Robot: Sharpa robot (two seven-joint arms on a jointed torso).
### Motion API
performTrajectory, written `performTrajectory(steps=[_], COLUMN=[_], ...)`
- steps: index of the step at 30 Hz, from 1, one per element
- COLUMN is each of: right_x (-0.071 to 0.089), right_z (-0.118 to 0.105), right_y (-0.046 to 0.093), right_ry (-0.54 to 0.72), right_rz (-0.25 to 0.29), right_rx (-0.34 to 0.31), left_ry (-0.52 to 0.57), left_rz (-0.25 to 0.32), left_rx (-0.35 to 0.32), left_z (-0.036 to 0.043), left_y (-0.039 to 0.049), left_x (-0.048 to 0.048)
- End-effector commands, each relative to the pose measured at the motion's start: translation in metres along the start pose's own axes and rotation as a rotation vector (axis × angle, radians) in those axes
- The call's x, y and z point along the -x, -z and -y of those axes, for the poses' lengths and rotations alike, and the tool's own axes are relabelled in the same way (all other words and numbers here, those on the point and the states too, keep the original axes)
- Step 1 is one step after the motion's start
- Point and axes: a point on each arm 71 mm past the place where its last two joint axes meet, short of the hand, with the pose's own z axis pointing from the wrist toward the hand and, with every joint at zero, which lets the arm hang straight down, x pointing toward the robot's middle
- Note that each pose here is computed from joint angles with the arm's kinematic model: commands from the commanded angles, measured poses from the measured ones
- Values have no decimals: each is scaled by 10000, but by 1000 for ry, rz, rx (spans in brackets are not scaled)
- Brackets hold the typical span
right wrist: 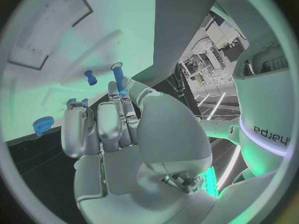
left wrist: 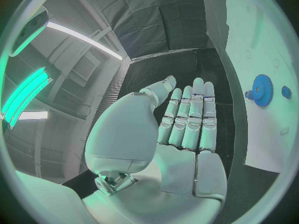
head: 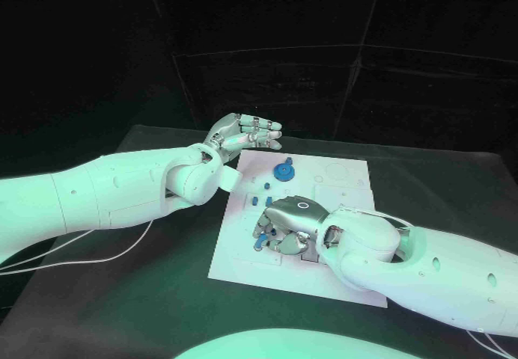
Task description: Assemble the parts on the task board
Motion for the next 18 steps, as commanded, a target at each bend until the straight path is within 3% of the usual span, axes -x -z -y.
performTrajectory(steps=[1,18], right_x=[-8,-79], right_z=[-11,-14], right_y=[-10,-45], right_ry=[36,67], right_rz=[-14,-68], right_rx=[2,-23], left_ry=[7,7], left_rz=[-10,-11], left_rx=[-6,-5], left_z=[11,12], left_y=[-9,-6], left_x=[-14,-16])
